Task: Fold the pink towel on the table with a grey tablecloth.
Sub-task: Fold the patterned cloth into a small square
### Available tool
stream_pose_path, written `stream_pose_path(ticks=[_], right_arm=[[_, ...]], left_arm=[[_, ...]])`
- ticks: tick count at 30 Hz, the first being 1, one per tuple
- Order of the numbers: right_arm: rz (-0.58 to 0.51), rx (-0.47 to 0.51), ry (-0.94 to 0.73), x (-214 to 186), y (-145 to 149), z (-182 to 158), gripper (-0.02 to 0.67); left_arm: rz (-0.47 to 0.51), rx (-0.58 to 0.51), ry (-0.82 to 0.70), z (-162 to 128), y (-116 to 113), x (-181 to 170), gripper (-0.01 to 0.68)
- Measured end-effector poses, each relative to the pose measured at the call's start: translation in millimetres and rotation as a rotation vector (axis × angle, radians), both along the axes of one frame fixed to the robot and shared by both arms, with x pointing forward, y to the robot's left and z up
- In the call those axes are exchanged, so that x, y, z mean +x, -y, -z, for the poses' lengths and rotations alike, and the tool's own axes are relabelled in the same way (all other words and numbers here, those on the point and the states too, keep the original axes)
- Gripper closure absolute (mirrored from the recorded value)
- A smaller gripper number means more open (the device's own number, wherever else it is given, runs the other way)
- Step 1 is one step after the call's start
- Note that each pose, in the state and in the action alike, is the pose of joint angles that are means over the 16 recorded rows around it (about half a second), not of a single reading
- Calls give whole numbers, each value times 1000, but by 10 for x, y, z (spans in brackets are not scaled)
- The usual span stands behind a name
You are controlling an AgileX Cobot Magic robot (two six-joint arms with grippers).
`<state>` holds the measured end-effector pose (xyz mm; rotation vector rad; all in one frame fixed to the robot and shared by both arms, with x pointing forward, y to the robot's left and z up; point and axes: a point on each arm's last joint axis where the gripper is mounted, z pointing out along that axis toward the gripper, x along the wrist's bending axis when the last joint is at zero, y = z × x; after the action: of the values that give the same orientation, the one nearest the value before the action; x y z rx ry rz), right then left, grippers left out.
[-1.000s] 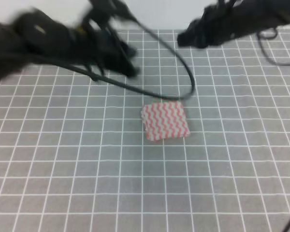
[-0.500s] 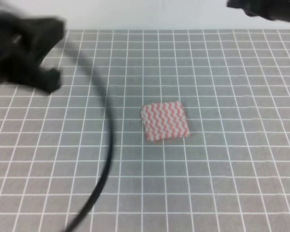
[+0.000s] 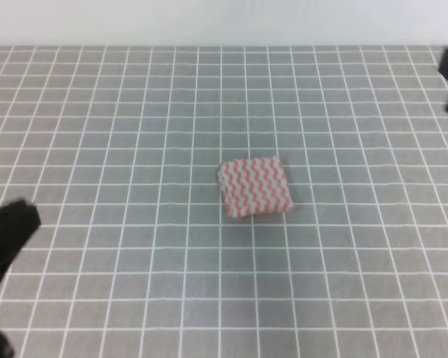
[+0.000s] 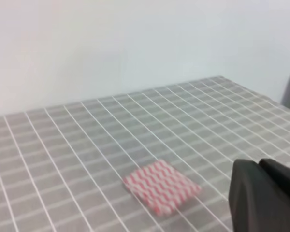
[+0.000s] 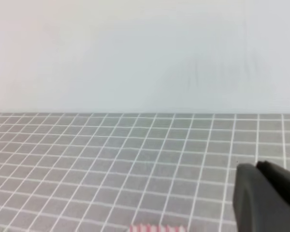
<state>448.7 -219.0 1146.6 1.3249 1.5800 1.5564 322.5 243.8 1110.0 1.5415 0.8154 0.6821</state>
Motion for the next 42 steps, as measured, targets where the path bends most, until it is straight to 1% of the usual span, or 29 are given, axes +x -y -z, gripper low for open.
stream_pose_path(ticks=[7, 14, 21, 37, 40, 42], right_arm=[[11, 38, 22, -449, 155, 177, 665], [-11, 69, 7, -679, 206, 313, 665], [-38, 75, -29, -726, 193, 387, 666], [-70, 46, -55, -721, 164, 429, 666], [-89, 35, -70, -732, 151, 446, 666], [-91, 3, -64, -727, 153, 456, 666]], left_arm=[[32, 41, -6, 188, -60, -194, 675], [57, 100, -25, 294, -79, -270, 675], [73, 131, -49, 337, -76, -286, 675], [77, 134, -51, 340, -76, -293, 675], [76, 134, -52, 341, -75, -291, 675], [76, 134, -52, 341, -75, -291, 675]])
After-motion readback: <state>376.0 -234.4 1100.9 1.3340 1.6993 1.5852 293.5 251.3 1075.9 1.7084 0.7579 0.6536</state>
